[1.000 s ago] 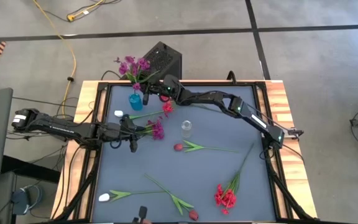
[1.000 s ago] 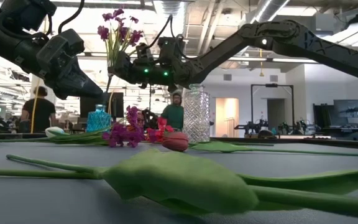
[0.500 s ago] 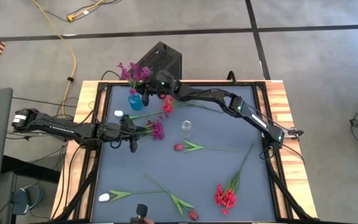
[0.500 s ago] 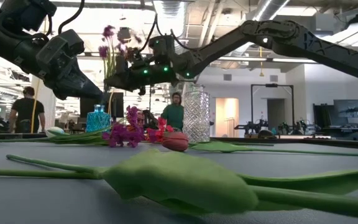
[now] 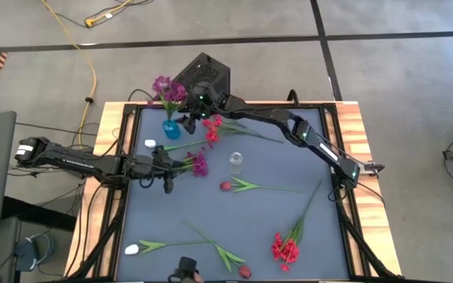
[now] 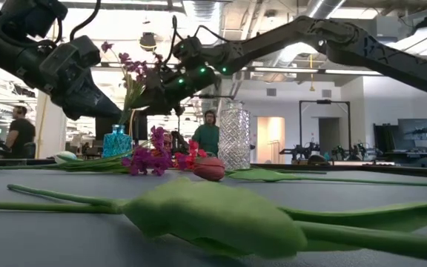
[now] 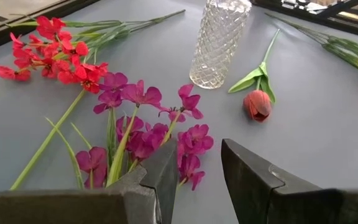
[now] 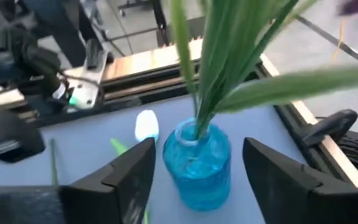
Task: Sort flowers into vase by color
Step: Put the purple flowers into the blue vase
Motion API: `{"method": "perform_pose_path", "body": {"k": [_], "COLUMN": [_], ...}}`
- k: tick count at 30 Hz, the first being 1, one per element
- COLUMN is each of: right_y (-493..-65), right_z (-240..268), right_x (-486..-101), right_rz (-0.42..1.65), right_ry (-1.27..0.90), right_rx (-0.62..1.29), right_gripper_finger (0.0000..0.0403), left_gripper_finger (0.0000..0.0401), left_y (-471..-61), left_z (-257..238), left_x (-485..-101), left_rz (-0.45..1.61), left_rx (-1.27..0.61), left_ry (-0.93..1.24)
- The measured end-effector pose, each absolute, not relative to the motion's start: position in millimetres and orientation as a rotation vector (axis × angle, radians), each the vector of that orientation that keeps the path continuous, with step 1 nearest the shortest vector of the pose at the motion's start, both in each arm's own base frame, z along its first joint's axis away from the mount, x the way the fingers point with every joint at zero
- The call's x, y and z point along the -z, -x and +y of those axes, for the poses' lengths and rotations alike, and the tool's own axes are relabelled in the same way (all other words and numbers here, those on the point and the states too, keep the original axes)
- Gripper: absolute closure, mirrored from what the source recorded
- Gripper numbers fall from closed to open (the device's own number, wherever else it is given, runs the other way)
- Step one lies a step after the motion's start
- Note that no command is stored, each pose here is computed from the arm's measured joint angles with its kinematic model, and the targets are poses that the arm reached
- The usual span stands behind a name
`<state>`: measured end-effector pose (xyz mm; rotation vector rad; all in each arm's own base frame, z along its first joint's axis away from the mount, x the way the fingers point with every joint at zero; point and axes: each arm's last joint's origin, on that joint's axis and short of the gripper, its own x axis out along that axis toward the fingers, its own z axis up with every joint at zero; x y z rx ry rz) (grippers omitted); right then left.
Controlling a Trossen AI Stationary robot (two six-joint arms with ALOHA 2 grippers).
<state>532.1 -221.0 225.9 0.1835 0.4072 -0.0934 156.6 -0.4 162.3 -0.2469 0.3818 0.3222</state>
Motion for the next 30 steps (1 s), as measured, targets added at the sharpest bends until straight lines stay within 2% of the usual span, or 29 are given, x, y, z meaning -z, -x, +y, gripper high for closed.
{"method": "perform_pose_path", "body": {"k": [5, 13, 23, 30], "right_y": [-515.8, -465.4, -393.2, -342.4], "right_z": [-216.1, -201.5, -178.1, -146.9], "right_x": [-241.4, -290.1, -368.5, -404.3], "right_rz": [0.535, 0.793, 0.910, 1.034], "right_ry": [-0.204, -0.215, -0.250, -0.294], "right_rx": [0.061, 0.029, 0.044, 0.020], "right_gripper_finger": [0.0098, 0.0096, 0.0097, 0.0097], "left_gripper_finger": [0.0287, 0.0287, 0.0287, 0.0287], "left_y": [-155.6, -155.2, -155.2, -158.7], "left_z": [-0.6, -1.3, -2.7, -5.2], "left_x": [-159.8, -158.8, -158.2, -170.1], "left_rz": [0.408, 0.423, 0.440, 0.505], "left_rx": [-0.321, -0.300, -0.252, -0.171], "left_ry": [0.264, 0.279, 0.278, 0.243]}}
